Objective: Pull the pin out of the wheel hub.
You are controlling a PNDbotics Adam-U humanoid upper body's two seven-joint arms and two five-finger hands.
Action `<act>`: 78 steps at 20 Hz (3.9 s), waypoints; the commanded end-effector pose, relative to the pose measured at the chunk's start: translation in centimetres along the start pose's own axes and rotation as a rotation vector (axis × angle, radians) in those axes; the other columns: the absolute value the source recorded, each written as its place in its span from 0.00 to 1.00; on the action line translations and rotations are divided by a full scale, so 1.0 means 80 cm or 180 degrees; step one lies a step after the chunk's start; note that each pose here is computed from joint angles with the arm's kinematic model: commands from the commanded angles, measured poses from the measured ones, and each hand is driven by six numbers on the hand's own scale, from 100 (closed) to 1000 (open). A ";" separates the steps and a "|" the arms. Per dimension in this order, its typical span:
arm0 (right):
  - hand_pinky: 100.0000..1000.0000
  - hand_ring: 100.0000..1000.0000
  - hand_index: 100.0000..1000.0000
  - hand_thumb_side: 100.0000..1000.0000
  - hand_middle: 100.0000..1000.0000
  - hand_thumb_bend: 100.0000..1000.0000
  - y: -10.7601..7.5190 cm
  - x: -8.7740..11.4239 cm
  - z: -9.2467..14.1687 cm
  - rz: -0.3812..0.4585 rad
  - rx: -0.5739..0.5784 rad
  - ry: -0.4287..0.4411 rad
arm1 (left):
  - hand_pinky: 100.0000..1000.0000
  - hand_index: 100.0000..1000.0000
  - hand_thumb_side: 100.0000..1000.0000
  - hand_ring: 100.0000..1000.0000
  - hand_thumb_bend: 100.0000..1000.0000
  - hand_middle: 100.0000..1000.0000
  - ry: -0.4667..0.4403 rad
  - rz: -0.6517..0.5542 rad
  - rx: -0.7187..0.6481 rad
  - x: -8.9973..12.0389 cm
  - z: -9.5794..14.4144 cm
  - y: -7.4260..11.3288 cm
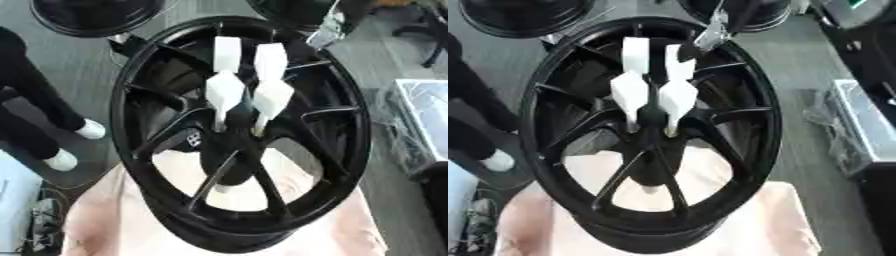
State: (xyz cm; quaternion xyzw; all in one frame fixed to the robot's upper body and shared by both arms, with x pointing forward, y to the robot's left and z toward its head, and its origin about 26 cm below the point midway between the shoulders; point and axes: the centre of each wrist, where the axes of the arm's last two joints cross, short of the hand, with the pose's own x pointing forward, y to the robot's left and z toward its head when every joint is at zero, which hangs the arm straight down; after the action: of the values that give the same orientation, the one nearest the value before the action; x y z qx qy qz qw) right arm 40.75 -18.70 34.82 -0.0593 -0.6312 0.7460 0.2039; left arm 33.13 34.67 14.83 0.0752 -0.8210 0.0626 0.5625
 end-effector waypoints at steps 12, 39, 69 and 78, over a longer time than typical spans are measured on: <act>0.79 0.63 0.79 0.14 0.66 0.40 0.012 -0.021 0.009 0.0014 0.0051 0.0336 | 0.67 0.77 0.67 0.82 0.00 0.72 -0.0115 -0.0073 -0.0041 0.016 -0.008 0.003; 0.77 0.61 0.77 0.16 0.65 0.33 0.028 -0.040 0.000 -0.0158 0.0012 0.0568 | 0.68 0.77 0.67 0.82 0.00 0.72 -0.0129 -0.0039 -0.0079 0.018 -0.010 -0.002; 0.67 0.46 0.64 0.16 0.45 0.26 0.041 -0.052 -0.004 -0.0141 0.0165 0.0663 | 0.68 0.77 0.67 0.82 0.00 0.72 -0.0118 -0.0031 -0.0154 0.017 -0.010 -0.006; 0.66 0.44 0.52 0.02 0.31 0.23 0.039 -0.048 -0.004 -0.0257 0.0131 0.0582 | 0.68 0.77 0.67 0.82 0.00 0.72 -0.0119 -0.0028 -0.0147 0.017 -0.010 -0.005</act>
State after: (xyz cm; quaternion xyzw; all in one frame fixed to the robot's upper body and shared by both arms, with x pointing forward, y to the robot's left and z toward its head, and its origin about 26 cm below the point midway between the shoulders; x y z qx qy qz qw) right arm 43.99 -19.80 29.85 -0.0887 -0.5900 0.7453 0.2977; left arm 33.47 34.12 15.24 0.0634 -0.8226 0.0481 0.5630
